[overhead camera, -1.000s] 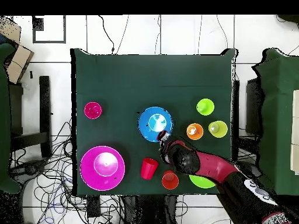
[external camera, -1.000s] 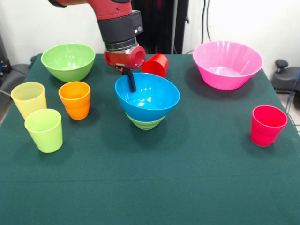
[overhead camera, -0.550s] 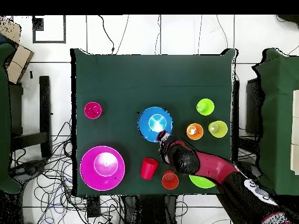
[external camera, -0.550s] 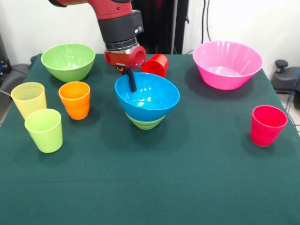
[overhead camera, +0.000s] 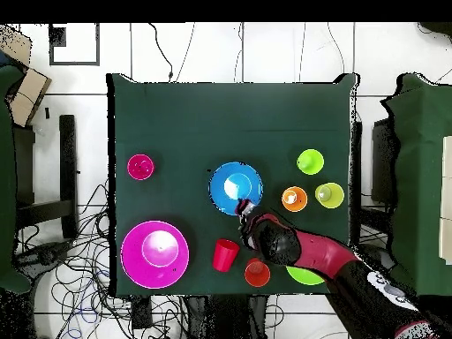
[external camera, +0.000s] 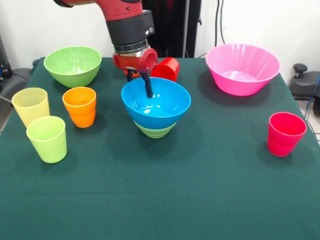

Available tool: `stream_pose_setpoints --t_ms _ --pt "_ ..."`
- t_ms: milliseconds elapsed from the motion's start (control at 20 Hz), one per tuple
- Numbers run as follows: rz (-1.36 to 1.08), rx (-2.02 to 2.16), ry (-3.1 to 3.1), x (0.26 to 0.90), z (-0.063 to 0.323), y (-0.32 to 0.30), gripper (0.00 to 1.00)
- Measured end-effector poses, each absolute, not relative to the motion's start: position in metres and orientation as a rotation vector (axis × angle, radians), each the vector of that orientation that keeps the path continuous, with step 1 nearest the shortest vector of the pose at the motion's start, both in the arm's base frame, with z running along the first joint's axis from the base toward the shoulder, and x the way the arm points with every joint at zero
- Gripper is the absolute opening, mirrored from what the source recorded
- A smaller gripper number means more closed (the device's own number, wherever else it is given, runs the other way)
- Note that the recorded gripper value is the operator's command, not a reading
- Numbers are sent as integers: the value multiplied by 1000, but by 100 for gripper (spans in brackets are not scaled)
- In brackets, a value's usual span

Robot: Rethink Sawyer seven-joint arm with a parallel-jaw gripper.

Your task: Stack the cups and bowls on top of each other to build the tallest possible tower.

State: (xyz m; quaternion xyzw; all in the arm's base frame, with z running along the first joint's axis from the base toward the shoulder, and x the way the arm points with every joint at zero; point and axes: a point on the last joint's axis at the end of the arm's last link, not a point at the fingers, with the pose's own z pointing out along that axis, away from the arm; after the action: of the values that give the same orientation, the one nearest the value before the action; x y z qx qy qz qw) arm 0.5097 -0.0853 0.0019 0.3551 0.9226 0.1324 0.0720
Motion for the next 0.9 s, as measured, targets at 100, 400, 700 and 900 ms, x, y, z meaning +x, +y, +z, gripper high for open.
stream_pose_setpoints --t_ms 100,400,700,900 --pt "399 1065 2775 509 2 -84 100" --pt "396 1052 2779 510 3 -80 100" --pt "390 1036 2778 513 6 -78 100" --pt "380 1037 2772 516 11 -81 100"
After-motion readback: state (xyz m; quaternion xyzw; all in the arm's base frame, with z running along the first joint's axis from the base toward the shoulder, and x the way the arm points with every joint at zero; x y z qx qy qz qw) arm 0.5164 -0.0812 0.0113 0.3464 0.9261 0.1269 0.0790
